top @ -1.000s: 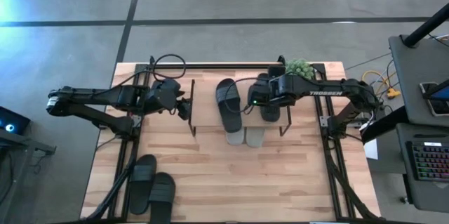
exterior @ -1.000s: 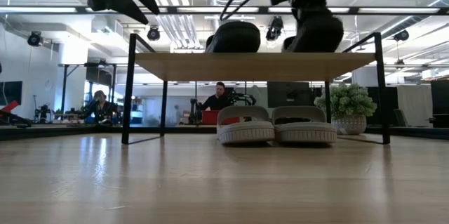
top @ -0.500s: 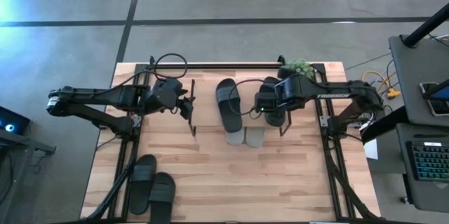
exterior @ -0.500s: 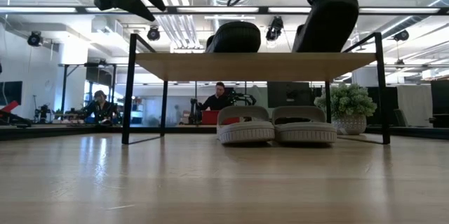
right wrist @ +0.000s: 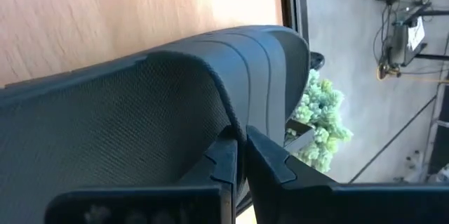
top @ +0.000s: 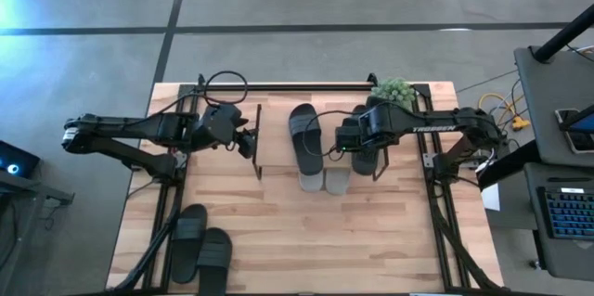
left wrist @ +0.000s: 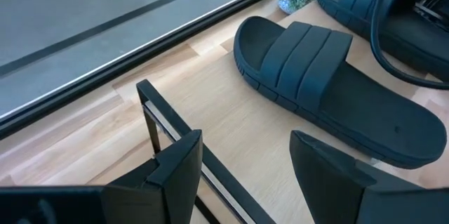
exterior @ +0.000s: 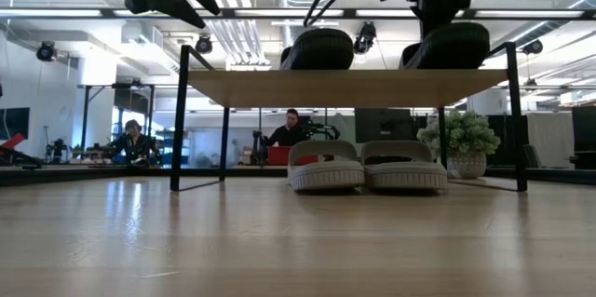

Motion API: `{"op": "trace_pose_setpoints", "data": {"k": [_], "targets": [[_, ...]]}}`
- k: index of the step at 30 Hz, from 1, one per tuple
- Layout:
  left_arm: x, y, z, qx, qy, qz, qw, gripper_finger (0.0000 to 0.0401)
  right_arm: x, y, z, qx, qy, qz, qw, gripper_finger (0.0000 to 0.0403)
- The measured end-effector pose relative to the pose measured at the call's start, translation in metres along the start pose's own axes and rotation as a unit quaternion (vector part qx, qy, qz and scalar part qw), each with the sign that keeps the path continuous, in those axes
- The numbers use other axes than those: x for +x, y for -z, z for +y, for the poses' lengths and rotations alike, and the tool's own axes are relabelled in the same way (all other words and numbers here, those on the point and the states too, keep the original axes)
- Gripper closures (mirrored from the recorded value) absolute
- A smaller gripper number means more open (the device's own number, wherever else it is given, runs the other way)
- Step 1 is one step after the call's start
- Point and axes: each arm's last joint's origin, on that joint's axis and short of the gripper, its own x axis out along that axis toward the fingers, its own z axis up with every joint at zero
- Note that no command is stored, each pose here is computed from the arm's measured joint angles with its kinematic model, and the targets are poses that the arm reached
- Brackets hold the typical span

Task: Pick and place slides into the shelf
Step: Adjust the black slippers on the shelf

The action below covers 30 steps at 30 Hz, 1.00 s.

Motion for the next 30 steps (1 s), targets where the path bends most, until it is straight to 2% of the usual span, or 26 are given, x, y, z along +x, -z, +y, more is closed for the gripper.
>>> {"op": "trace_pose_setpoints", "data": {"k": [5, 9, 14, 18, 30], "targets": [[-0.0001, 0.0000, 0.0000, 0.000, 0.001, 0.000, 1.000, 0.0200, -0.0002, 0.0004, -0.0005, 0.012, 0.003, -0.001, 1.000, 0.0381], [0.0000, 0.0001, 0.0000, 0.000, 0.001, 0.001, 1.000, 0.0200, -0.0003, 0.0009, 0.0007, 0.009, -0.022, 0.006, 1.000, 0.0343], [0.0000, 0.0002, 0.0000, 0.000, 0.001, 0.001, 1.000, 0.0200, 0.0002, 0.0009, 0.0012, 0.007, -0.023, 0.007, 1.000, 0.0291], [0.0001, 0.0003, 0.0000, 0.000, 0.001, 0.002, 1.000, 0.0200, -0.0008, 0.0022, 0.0012, -0.006, -0.024, 0.007, 1.000, 0.0265], [0.0001, 0.0007, -0.0006, 0.000, 0.012, 0.010, 1.000, 0.0200, -0.0074, 0.0079, -0.0035, -0.042, -0.029, -0.009, 0.999, 0.0240]]}}
